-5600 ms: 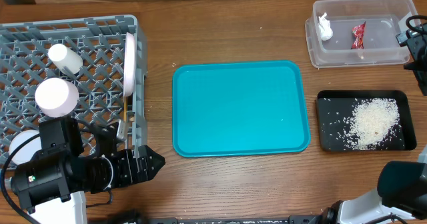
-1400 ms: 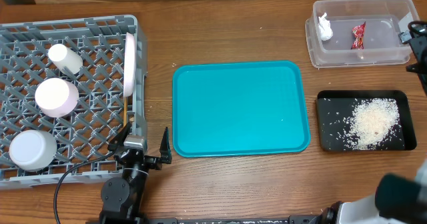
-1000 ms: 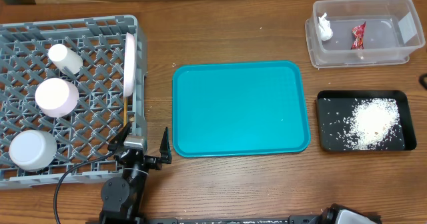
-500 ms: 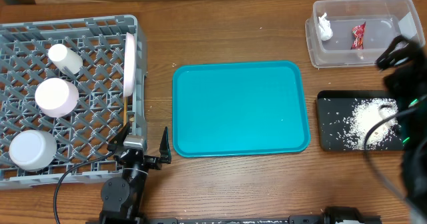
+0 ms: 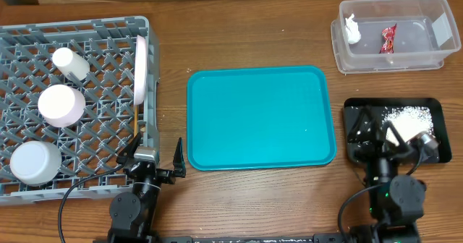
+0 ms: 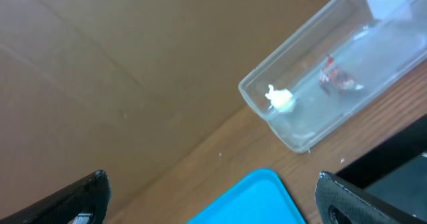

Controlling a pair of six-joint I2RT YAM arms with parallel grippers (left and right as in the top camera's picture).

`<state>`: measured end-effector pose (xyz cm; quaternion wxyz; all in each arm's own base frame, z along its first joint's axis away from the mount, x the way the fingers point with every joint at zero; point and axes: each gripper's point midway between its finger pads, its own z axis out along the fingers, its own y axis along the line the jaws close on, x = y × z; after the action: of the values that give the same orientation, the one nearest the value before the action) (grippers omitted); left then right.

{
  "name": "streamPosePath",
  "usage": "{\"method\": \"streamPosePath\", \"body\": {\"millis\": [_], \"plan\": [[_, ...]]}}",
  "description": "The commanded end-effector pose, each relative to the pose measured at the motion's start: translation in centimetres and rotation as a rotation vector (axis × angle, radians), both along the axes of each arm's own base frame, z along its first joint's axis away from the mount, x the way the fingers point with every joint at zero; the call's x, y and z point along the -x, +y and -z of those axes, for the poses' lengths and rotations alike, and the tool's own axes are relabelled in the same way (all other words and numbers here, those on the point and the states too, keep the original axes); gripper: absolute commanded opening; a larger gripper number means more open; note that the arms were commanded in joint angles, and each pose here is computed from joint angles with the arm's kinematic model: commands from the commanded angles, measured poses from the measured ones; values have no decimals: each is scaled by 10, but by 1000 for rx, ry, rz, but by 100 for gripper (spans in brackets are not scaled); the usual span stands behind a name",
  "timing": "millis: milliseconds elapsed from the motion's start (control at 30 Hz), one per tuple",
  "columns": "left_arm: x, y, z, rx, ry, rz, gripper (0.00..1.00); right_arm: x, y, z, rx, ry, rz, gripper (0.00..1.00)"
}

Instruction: Sort waste into correct bins and load items into the dishwasher

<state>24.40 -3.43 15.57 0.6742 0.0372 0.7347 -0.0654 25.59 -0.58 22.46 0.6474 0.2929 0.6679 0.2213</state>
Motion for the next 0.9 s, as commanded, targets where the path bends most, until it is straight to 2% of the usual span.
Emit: {"method": "streamPosePath", "body": {"millis": [0,367,767,867], "plan": [[0,3,0,-22,-8,-10,100,8,3,9,-2,-56,-19,100],[0,3,0,-22,-8,-11,100,11,-8,50,12,-59,27,100],[0,3,0,-22,-8,-10,100,11,-10,49,30,-60,38,100],[0,3,0,-22,-8,-10,100,11,-12,48,130,-54,46,100]]}}
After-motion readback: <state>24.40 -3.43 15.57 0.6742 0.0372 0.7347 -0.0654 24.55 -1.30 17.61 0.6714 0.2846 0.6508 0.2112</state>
